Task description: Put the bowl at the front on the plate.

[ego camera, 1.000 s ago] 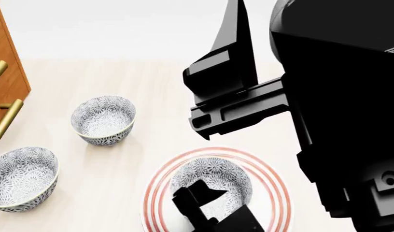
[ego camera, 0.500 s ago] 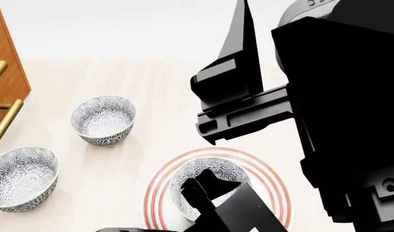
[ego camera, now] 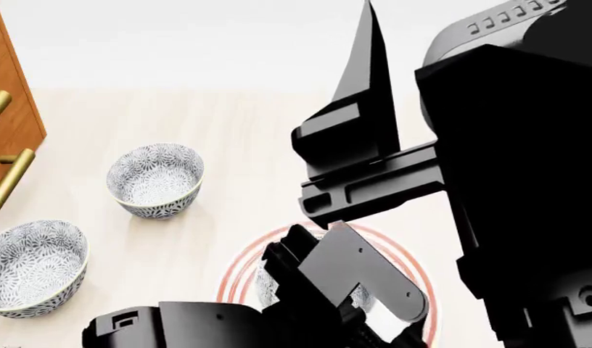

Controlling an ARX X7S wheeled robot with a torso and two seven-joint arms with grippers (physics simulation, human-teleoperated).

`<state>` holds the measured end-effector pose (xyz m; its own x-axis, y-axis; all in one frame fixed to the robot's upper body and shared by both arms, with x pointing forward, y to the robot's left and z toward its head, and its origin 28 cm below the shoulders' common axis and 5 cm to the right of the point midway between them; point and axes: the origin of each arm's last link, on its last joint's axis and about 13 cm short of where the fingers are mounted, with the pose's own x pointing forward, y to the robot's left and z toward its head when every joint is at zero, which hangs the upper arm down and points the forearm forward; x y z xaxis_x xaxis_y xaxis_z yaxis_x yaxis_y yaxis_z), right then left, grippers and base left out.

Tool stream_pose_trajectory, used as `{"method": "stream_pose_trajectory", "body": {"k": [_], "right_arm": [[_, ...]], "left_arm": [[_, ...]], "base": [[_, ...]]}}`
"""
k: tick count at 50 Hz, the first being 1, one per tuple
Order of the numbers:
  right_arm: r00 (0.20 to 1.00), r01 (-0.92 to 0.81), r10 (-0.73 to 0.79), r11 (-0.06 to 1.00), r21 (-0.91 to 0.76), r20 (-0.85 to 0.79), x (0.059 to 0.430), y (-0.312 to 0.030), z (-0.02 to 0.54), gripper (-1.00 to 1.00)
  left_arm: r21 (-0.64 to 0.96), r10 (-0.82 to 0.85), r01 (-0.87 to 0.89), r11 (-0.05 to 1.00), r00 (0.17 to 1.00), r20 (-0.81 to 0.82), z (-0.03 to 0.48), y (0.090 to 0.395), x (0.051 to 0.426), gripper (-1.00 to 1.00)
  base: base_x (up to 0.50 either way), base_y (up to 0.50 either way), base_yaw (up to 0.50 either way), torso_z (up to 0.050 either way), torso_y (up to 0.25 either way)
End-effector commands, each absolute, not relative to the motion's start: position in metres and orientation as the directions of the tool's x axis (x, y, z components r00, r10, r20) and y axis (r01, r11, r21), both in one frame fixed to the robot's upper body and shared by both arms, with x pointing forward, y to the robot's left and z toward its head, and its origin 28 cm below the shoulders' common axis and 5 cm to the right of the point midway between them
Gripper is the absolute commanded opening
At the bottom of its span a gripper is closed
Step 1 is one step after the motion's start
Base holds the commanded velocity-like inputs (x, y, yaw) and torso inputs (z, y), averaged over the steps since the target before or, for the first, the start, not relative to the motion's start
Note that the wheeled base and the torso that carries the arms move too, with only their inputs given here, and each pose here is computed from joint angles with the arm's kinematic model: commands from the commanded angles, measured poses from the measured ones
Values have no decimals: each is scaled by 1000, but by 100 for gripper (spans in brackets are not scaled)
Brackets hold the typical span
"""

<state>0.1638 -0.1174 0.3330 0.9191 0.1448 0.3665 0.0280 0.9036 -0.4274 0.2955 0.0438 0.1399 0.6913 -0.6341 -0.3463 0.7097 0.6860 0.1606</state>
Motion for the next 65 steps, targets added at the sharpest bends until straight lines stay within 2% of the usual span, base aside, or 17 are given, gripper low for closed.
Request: {"method": "stream_pose_trajectory", "body": {"k": [1, 15, 28, 49, 65], "right_arm": [[918, 24, 150, 902, -430, 367, 162, -117, 333, 100], [914, 26, 154, 901, -433, 375, 160, -119, 334, 100], [914, 20, 161, 899, -437, 373, 161, -118, 333, 100], [913, -6, 188, 894, -447, 363, 163, -117, 327, 100], [913, -14, 196, 891, -454, 357, 164, -116, 326, 100]], "left_arm": [[103, -638, 698, 709, 697, -327, 152, 51, 304, 100], [22, -560, 588, 809, 780, -280, 172, 72, 335, 100], [-32, -500, 509, 860, 829, -250, 179, 88, 351, 100], [-7, -277, 283, 959, 935, -220, 166, 116, 389, 100], [-51, -196, 189, 981, 958, -208, 163, 138, 406, 100]], "base": [[0, 0, 0, 0, 0], [0, 0, 0, 0, 0], [0, 0, 0, 0, 0], [0, 0, 0, 0, 0], [0, 0, 0, 0, 0]]}}
